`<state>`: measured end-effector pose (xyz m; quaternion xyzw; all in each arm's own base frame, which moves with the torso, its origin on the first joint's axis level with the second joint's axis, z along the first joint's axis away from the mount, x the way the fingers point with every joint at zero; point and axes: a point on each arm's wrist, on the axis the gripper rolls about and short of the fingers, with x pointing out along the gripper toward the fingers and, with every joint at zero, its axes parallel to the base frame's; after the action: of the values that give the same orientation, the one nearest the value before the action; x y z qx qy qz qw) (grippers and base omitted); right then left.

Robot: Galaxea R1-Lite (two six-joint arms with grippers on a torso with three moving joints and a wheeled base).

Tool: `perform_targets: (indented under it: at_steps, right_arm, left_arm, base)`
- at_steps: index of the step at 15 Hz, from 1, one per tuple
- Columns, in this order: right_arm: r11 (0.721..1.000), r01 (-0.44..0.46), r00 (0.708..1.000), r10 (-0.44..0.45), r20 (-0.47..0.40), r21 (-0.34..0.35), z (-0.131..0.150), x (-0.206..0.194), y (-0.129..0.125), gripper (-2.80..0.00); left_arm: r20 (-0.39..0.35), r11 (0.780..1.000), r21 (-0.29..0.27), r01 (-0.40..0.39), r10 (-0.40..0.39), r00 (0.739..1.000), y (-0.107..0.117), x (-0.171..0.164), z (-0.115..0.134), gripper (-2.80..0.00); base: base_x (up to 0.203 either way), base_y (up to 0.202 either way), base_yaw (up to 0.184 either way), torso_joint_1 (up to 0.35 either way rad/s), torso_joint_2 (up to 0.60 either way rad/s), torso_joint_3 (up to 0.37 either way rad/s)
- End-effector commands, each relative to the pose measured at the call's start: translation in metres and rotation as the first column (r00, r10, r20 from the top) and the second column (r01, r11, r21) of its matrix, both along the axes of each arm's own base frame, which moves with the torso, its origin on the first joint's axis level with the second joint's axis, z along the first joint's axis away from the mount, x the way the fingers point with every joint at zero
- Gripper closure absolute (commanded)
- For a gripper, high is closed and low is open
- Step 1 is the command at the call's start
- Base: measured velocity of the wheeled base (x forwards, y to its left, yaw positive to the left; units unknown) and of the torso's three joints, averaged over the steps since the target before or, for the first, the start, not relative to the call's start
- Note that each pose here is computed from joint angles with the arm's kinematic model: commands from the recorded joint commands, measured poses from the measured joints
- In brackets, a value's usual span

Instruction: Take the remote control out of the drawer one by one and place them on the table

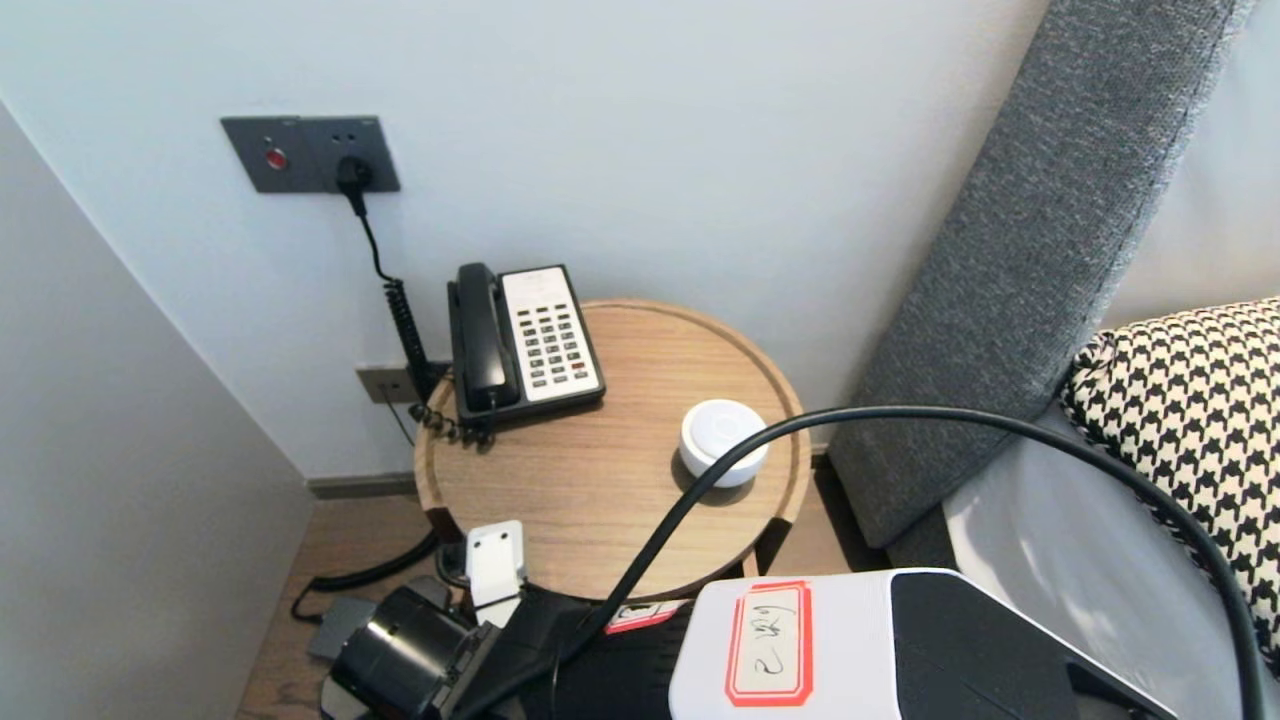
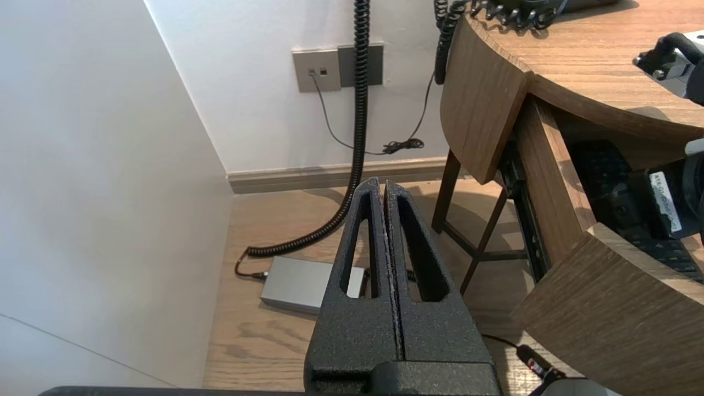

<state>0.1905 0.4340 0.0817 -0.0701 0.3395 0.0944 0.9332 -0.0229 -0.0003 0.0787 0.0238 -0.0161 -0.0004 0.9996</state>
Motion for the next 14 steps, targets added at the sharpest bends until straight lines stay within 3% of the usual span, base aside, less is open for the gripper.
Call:
perform_targets:
  at_steps: [1,6,7,14]
  right_arm:
    - [1.0,0.009,1.0,-0.009,0.007,-0.007,-0.0015,-0.0009,0.0,-2.8]
    - [1.0,0.014,1.0,-0.014,0.007,-0.01,-0.0018,-0.0011,-0.0006,-2.8]
    - [1.0,0.015,1.0,-0.015,0.006,-0.013,-0.0023,-0.0012,-0.001,0.0]
    - [1.0,0.007,1.0,-0.007,-0.003,-0.019,-0.0026,-0.004,-0.0016,0.0]
  left_arm:
    - [-0.011,1.0,0.0,0.0,0.0,1.0,0.0,0.0009,-0.0034,0.0]
    - [-0.011,1.0,0.0,0.0,0.0,1.0,0.0,0.0009,-0.0034,0.0]
    - [-0.011,1.0,0.0,-0.001,0.001,1.0,0.0,0.0009,-0.0034,0.0]
    - [-0.011,1.0,0.0,-0.001,0.001,1.0,0.0,0.0009,-0.0034,0.0]
  base:
    - [0.0,0.0,0.0,0.0,0.0,0.0]
    - [0.0,0.0,0.0,0.0,0.0,0.0]
    - [0.0,0.0,0.0,0.0,0.0,0.0]
    - [0.0,0.0,0.0,0.0,0.0,0.0]
